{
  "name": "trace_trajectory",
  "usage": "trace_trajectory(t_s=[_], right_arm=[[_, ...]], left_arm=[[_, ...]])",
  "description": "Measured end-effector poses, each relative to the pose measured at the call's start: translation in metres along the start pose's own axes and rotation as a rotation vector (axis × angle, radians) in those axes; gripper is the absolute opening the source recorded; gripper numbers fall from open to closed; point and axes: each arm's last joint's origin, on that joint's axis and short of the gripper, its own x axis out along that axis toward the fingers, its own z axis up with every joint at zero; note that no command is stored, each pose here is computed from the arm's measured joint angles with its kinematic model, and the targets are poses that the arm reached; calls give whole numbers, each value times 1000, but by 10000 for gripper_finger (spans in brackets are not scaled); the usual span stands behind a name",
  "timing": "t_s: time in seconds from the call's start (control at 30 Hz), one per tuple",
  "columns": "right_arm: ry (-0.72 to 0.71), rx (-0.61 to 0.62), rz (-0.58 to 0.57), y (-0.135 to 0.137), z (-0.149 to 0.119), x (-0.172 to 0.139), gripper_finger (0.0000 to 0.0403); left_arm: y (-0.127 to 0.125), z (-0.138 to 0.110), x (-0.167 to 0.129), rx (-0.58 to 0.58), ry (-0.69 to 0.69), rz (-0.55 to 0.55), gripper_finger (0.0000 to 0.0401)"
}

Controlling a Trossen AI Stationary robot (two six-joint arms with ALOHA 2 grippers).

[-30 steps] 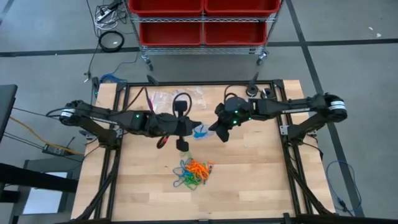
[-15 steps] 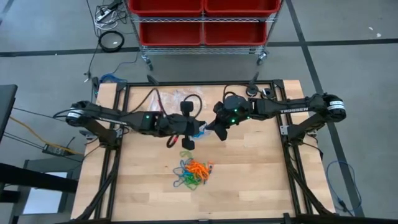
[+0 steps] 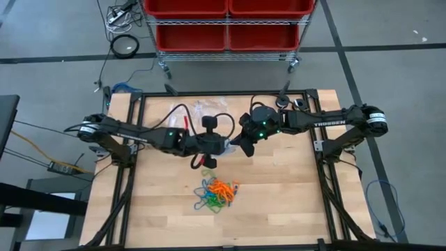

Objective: Sort rubber bands
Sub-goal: Put the blue rubber band into the transparent zip bag

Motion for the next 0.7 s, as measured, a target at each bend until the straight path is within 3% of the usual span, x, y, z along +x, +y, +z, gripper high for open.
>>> trace_trajectory(t_s=[0.3, 0.7], right_arm=[[-15, 4, -24, -5, 4, -7, 0], [-51, -11, -29, -4, 10, -26, 0]], left_arm=[[-14, -5, -8, 14, 62, -53, 14], [-7, -2, -23, -122, 29, -29, 169]])
